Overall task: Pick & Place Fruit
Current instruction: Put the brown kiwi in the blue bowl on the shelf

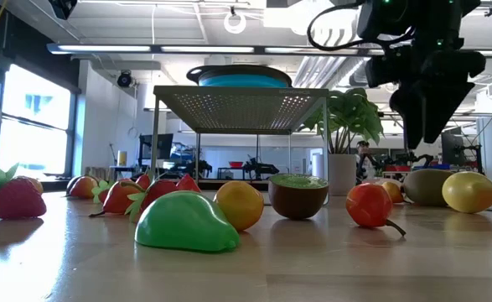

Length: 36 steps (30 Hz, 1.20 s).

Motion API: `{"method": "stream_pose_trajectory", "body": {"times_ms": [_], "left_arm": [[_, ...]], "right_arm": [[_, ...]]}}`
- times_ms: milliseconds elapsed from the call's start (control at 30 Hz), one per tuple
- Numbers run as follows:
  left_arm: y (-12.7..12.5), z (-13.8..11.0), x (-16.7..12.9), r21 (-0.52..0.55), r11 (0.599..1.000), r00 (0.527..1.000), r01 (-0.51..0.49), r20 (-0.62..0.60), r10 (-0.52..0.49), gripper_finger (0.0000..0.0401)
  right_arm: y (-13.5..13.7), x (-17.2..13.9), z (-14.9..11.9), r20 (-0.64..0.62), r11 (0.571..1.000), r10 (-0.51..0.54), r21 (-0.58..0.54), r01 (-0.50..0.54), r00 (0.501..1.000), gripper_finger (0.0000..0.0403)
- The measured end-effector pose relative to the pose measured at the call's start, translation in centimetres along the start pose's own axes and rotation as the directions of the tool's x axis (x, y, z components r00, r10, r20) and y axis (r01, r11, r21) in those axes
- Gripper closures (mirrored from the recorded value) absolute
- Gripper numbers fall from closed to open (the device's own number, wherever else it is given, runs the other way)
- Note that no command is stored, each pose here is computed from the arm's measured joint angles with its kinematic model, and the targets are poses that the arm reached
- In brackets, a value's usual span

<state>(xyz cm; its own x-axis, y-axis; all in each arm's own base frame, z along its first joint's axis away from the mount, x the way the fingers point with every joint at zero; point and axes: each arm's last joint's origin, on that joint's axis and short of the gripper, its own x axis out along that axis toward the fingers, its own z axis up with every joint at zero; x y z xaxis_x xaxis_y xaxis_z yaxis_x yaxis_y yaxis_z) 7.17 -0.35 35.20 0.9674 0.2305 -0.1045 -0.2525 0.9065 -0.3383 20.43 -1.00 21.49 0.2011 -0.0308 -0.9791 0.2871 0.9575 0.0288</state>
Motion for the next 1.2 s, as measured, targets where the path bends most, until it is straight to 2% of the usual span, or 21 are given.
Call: {"method": "stream_pose_trajectory", "body": {"times_ms": [400, 900, 1200], "left_arm": [[0.0, 0.0, 0.0, 0.000, 1.000, 1.000, 0.000, 0.000, 0.000, 0.0196], [0.0, 0.0, 0.0, 0.000, 1.000, 1.000, 0.000, 0.000, 0.000, 0.0196], [0.1, -0.2, 0.0, 0.011, 1.000, 1.000, -0.008, -0.019, 0.008, 0.0196]], "right_arm": [[0.1, 0.1, 0.2, 0.012, 0.998, 0.025, -0.050, -0.024, 1.000, 0.0064], [0.4, 3.1, 1.1, -0.113, 0.998, -0.001, -0.068, -0.007, 0.994, 0.0064], [0.4, 3.2, 1.1, -0.120, 0.998, -0.004, -0.069, -0.005, 0.993, 0.0064]]}}
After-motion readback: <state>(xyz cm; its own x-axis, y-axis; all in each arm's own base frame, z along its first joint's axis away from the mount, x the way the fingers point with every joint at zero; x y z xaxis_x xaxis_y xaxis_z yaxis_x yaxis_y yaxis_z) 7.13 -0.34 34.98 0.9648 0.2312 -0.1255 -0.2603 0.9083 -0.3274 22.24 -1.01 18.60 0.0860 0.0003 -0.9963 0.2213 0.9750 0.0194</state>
